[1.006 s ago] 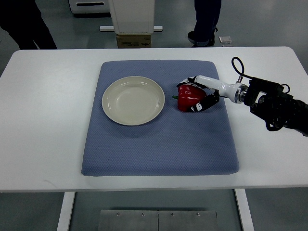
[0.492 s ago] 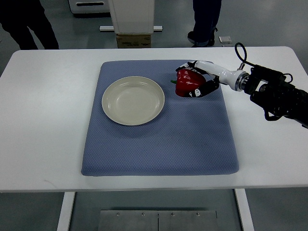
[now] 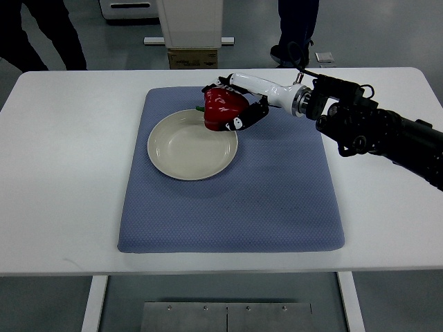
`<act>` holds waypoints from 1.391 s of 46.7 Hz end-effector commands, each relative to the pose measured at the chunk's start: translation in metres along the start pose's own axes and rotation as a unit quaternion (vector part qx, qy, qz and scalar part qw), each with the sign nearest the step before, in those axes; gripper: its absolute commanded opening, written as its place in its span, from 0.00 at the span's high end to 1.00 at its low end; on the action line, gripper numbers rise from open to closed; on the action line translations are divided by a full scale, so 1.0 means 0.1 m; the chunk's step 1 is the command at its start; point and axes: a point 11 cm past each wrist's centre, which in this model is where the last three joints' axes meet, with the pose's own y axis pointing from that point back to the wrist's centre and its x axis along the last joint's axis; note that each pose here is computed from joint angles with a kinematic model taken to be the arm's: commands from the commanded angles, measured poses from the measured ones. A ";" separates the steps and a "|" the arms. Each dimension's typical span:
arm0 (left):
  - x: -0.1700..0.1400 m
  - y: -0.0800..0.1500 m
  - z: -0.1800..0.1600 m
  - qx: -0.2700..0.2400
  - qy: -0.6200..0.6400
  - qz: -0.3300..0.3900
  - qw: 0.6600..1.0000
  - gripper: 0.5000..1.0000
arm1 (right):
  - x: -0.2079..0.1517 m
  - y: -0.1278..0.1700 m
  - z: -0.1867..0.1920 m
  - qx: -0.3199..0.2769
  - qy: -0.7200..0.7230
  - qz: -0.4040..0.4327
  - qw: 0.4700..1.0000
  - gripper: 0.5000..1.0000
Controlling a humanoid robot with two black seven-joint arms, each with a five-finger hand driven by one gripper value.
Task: Place red pepper on plate with right hand
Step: 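Lift the pepper and carry it with the right hand onto the plate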
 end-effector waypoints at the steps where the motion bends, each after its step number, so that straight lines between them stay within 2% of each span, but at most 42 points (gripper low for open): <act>1: 0.00 0.00 0.00 0.000 0.000 0.000 1.000 0.00 | 0.02 -0.01 -0.01 0.000 -0.005 0.005 1.000 1.00; 26: 0.00 0.00 -0.01 0.001 0.000 0.000 1.000 0.00 | 0.02 -0.03 -0.06 0.013 -0.020 0.016 1.000 1.00; 45: 0.00 0.00 -0.01 0.001 0.000 0.000 1.000 0.00 | -0.36 -0.13 -0.31 0.056 -0.058 -0.025 0.996 1.00; 65: 0.00 0.00 0.00 -0.001 0.000 -0.001 1.000 0.00 | -0.52 -0.11 -0.09 -0.020 -0.069 -0.038 0.997 1.00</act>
